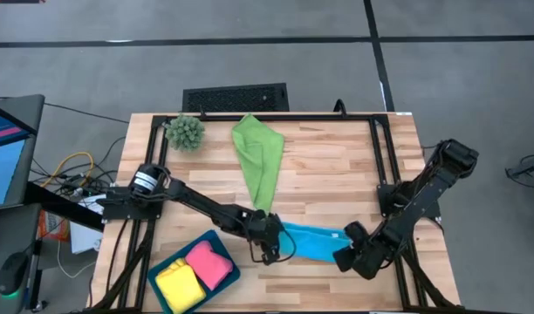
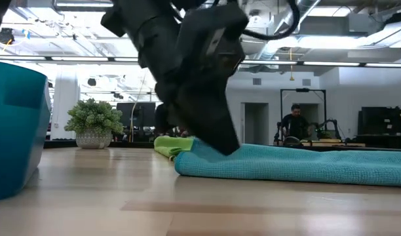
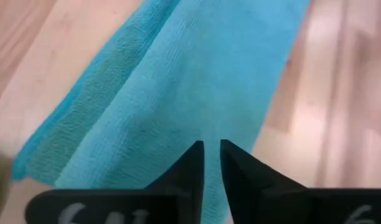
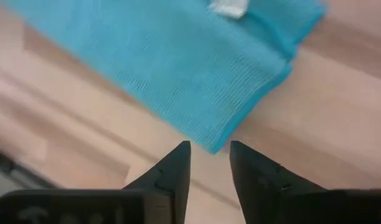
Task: Fold microfiber towels
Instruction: Fold the blue microfiber towel
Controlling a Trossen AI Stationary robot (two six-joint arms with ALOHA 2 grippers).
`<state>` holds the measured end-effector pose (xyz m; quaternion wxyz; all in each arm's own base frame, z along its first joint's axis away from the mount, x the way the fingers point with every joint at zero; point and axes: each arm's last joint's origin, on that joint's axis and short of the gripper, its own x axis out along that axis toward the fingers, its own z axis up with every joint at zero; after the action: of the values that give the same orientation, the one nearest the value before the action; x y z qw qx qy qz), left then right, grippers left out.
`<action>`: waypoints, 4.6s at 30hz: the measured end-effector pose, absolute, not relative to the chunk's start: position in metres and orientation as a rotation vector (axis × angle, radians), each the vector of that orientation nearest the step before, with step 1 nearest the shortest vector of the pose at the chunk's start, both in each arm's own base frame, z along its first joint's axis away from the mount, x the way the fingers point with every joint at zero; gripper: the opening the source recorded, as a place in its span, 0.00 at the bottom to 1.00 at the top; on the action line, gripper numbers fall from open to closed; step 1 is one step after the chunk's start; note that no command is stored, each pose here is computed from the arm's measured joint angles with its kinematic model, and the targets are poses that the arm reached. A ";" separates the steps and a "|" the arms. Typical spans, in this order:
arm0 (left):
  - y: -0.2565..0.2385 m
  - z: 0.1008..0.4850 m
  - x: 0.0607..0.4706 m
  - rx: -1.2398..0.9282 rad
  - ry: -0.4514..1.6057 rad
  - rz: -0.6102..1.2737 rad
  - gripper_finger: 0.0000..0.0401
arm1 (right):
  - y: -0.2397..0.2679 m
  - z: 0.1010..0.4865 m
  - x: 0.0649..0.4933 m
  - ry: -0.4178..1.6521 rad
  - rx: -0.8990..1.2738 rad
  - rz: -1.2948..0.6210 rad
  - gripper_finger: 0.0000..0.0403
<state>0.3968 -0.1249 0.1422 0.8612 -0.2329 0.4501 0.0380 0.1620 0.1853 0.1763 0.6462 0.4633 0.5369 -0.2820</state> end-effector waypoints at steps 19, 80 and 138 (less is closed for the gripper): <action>-0.086 0.153 0.432 -0.437 0.641 0.014 0.10 | 0.187 0.153 0.163 1.193 1.057 -0.852 0.42; -0.077 0.111 0.476 -0.243 0.857 0.024 0.00 | 0.158 0.131 0.165 1.079 1.099 -0.933 0.29; -0.131 0.142 0.409 -0.101 1.142 0.074 0.00 | 0.135 0.200 0.250 0.913 0.959 -0.516 0.03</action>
<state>0.4087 -0.1307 0.1417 0.8394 -0.0480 0.5402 0.0352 0.2500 0.1347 0.2005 0.7580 0.4401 0.4192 -0.2368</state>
